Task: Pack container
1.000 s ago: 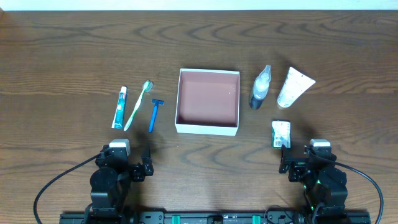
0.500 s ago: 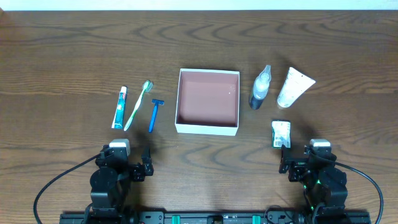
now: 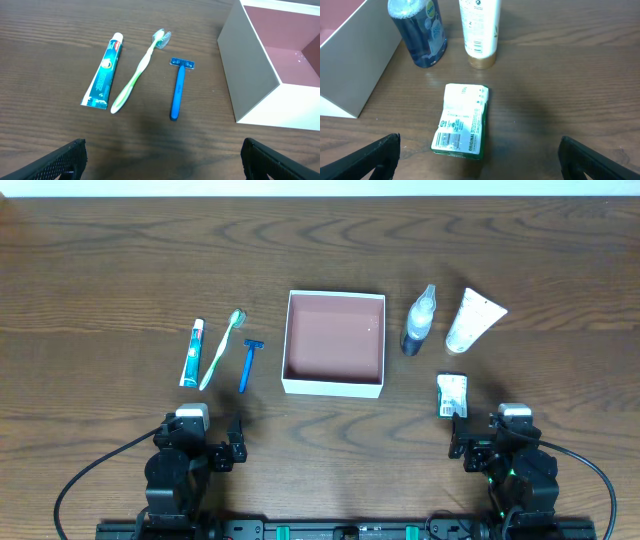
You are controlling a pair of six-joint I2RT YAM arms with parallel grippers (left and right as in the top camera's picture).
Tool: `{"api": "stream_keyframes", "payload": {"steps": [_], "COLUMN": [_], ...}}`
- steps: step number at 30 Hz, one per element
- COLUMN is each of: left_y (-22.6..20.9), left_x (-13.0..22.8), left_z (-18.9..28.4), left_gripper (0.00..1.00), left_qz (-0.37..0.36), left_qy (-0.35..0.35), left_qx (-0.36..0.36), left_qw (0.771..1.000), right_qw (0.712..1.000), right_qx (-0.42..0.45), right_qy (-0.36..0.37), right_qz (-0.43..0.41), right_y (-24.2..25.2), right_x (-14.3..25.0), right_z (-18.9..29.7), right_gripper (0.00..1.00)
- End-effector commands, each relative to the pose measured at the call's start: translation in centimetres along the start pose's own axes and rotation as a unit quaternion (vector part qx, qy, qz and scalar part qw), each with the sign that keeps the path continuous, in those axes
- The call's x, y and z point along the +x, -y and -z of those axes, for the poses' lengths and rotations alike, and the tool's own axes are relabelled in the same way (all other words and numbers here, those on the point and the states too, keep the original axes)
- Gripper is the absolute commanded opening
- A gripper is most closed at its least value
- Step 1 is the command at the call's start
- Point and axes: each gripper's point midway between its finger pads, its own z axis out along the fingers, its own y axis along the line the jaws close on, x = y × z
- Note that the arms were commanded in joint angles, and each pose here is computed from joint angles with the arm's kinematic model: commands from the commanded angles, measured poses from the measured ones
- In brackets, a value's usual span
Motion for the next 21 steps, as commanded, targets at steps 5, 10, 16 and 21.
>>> {"api": "stream_keyframes", "payload": {"steps": [5,10,16,21], "left_y": [0.0,0.0,0.0,0.0], "left_x": [0.3,0.3,0.3,0.3], "left_z": [-0.2,-0.2,-0.2,-0.2], "left_gripper": [0.98,0.98,0.98,0.98], "left_qz": [0.002,0.002,0.002,0.002], "left_qy": [-0.001,-0.001,-0.001,-0.001], "left_qx": [0.001,0.001,0.001,0.001], "left_qw": [1.000,1.000,1.000,1.000], "right_qw": [0.999,0.985,0.973,0.985], "right_qx": [-0.034,-0.125,-0.175,-0.141], "right_qy": [0.031,0.104,0.149,0.095], "right_qz": [-0.030,-0.060,-0.038,-0.015], "right_y": [-1.1,-4.1,-5.9,-5.4], "right_x": [-1.5,-5.5,-9.5,-13.2], "right_z": [0.1,1.2,4.1,6.2], "right_gripper": [0.99,0.99,0.99,0.99]}}
